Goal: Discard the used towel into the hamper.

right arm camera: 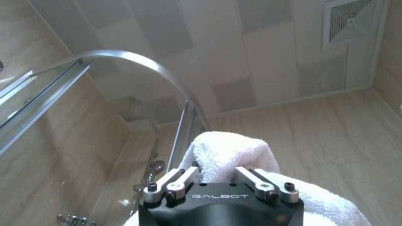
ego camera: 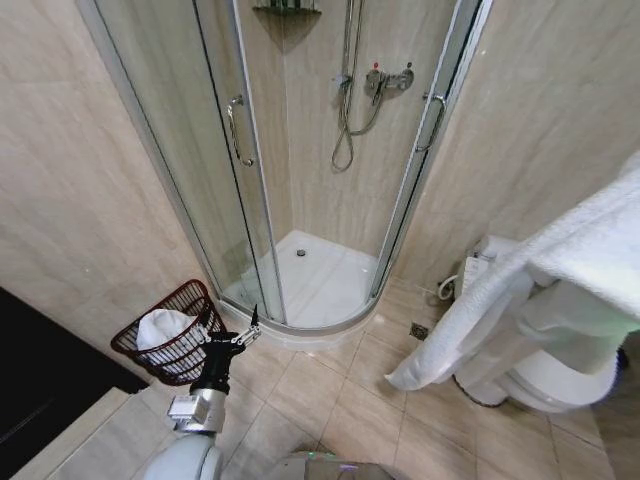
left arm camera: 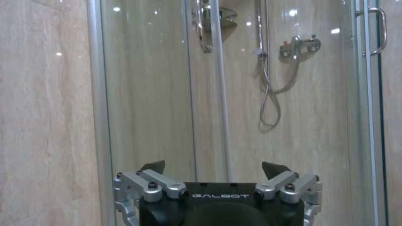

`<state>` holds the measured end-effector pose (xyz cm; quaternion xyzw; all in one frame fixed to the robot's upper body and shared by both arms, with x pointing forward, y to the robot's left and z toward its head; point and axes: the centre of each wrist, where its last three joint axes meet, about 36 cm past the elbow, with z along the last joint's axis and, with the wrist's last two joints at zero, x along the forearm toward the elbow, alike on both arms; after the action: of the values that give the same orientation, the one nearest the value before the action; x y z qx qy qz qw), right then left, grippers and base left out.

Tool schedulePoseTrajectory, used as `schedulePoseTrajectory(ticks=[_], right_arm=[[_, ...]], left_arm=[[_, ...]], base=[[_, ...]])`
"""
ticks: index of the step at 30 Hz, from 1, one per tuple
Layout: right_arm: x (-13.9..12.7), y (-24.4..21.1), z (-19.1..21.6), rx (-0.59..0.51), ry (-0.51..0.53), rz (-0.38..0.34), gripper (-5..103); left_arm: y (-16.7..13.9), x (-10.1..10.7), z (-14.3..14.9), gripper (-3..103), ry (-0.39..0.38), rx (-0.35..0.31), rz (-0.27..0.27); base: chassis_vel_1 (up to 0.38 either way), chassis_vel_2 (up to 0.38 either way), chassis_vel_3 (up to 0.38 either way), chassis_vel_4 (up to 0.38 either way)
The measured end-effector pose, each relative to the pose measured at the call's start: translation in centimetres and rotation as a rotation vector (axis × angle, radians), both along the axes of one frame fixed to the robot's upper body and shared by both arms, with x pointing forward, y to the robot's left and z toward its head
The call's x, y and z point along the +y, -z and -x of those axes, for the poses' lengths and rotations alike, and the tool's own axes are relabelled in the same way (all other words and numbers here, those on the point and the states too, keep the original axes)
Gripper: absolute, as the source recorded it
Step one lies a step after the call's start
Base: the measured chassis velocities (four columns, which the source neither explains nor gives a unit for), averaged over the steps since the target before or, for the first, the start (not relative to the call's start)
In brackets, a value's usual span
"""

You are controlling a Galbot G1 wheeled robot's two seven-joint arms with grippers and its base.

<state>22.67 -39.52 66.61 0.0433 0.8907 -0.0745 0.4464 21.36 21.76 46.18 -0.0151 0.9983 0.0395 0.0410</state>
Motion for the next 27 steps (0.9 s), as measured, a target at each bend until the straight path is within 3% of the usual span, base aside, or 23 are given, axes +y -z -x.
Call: schedulePoseTrajectory(ticks=[27], right_arm=[[-0.7, -1.1, 0.8, -0.033, 0.004, 0.013, 13]], left_arm=[[0.0, 0.0, 0.0, 100, 0.000, 0.000, 0.000]], base=[[0.000, 0.000, 0.000, 0.000]])
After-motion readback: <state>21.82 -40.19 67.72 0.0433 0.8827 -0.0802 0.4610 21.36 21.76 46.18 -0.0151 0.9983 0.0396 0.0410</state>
